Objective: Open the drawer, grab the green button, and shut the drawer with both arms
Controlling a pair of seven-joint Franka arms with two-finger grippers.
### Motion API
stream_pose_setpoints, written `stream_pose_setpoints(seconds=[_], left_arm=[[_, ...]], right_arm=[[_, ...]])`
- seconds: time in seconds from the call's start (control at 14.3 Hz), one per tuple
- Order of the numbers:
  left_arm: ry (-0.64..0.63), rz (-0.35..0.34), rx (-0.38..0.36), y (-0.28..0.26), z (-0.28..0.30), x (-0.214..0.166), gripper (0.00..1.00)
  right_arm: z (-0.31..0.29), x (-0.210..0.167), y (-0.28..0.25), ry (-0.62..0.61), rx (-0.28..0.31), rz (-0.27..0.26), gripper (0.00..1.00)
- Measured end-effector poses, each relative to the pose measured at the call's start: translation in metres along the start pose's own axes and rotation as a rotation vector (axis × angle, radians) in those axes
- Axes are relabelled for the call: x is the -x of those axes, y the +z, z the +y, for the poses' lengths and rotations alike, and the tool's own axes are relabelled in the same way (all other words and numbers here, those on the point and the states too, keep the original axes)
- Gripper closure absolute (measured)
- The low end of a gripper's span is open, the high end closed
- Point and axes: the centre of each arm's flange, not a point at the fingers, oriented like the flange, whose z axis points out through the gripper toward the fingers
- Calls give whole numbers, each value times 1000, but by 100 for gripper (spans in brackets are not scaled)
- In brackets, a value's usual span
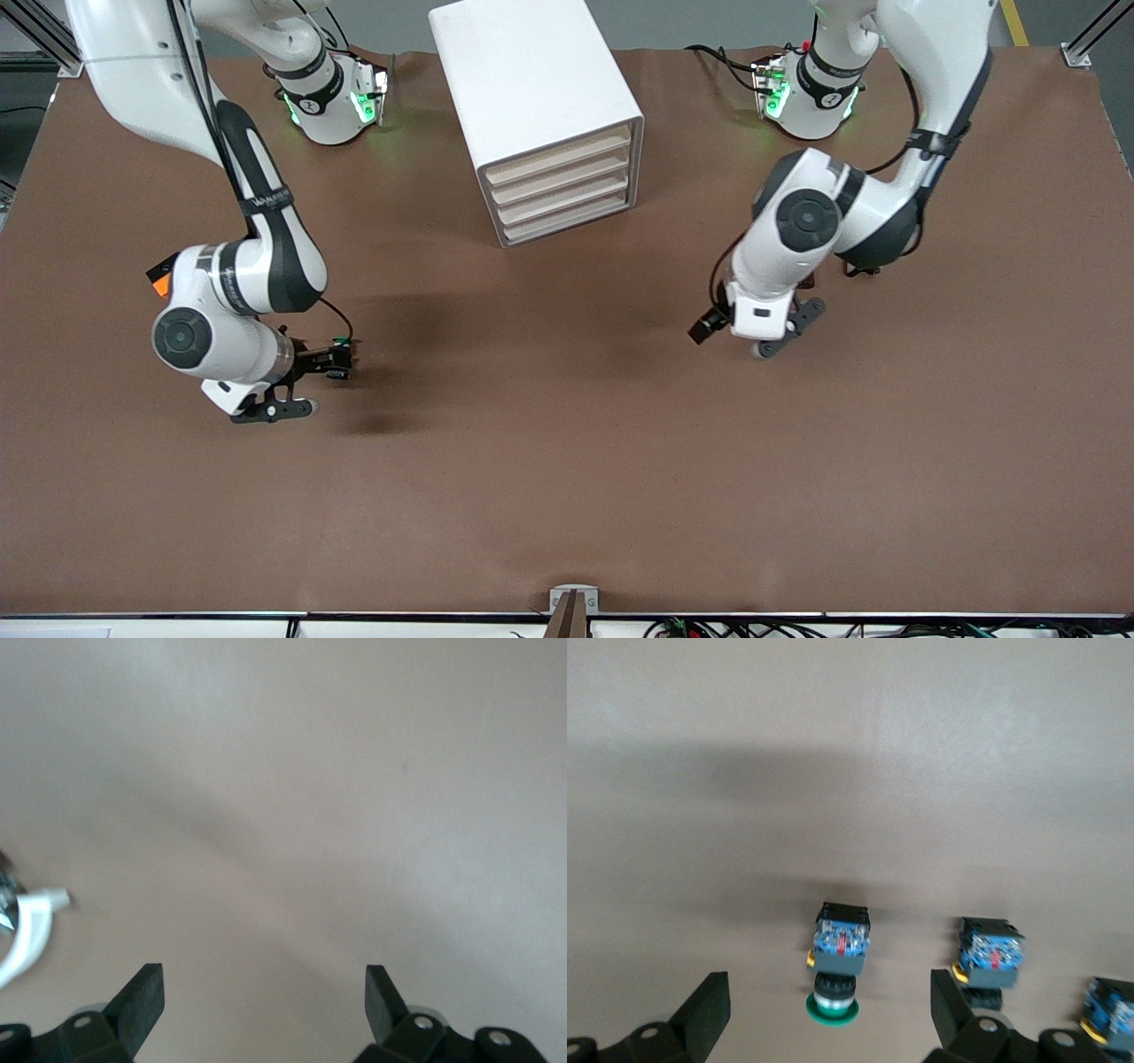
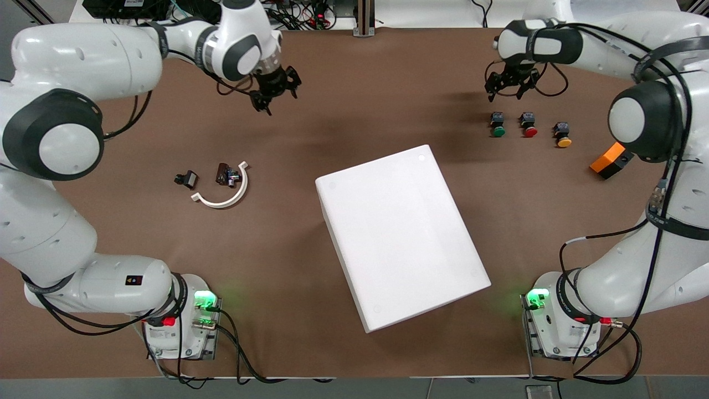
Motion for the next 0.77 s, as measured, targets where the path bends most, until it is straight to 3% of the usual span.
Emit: stream_pose_setpoints(seconds=[0.35, 0.77], left_arm=[[96, 38, 11, -37, -47, -79, 0], [233, 24, -66, -143, -98, -148, 0]], right_arm=[[40, 22, -82, 59, -25, 30, 0], [68, 69, -184, 98, -49, 63, 0]])
